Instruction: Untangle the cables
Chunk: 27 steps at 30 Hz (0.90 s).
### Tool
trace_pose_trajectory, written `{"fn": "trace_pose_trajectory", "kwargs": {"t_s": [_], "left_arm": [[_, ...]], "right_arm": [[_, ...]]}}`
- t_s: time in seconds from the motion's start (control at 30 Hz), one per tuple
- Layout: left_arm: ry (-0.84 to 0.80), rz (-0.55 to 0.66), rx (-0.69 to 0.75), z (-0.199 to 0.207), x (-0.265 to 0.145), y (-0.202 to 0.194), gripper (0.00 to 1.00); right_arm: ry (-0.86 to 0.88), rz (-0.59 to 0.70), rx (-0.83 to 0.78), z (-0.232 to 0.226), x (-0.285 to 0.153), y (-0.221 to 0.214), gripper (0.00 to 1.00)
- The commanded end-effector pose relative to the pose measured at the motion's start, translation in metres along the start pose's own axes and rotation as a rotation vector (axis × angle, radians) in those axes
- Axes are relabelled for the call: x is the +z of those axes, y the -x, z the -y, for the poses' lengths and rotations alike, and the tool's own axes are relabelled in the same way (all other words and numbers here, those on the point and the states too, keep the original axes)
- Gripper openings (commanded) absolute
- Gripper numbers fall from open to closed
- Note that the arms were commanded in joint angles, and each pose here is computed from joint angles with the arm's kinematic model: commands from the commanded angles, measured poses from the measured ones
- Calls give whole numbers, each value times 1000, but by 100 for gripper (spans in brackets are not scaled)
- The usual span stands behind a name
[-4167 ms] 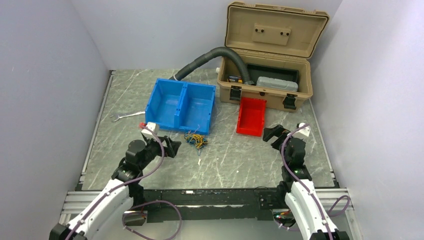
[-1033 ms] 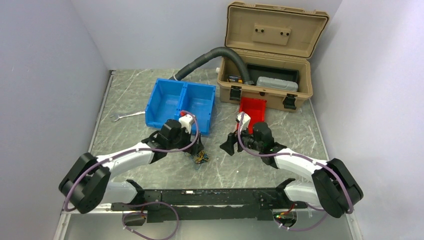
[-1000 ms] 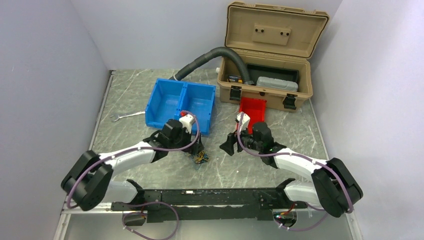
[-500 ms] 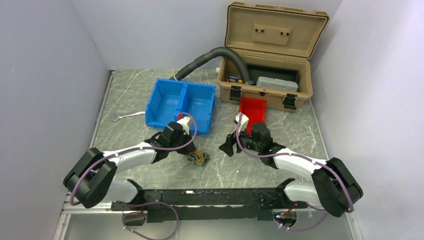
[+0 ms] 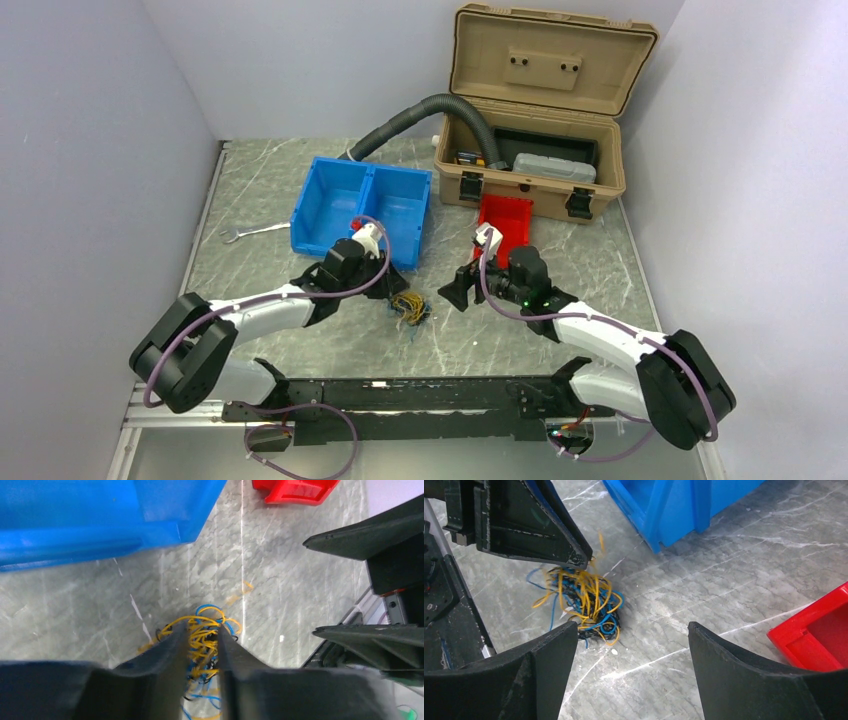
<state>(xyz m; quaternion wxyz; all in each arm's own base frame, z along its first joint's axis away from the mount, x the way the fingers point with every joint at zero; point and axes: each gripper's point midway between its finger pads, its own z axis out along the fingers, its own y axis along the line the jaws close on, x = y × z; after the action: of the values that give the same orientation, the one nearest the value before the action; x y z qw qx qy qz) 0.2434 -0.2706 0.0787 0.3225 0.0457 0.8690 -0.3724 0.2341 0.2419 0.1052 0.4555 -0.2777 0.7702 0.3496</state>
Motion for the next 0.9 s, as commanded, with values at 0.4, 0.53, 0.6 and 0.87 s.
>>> {"fn": "trace_pose_trajectory", "kwargs": {"t_s": [0.4,0.53,0.6,0.87], "left_arm": [[254,-88,290,-34,-45,8,75],[198,-197,348,-30,-31,-4,72],[185,-240,368,-29,-23,-10,68],[108,-290,362,-7,2,-30,56]], "right_arm": [[-1,36,-26,-1,1,11,85],[0,28,-22,-1,2,9,85],[3,25,-22,-1,2,9,85],[11,10,-18,-2,4,6,85]]}}
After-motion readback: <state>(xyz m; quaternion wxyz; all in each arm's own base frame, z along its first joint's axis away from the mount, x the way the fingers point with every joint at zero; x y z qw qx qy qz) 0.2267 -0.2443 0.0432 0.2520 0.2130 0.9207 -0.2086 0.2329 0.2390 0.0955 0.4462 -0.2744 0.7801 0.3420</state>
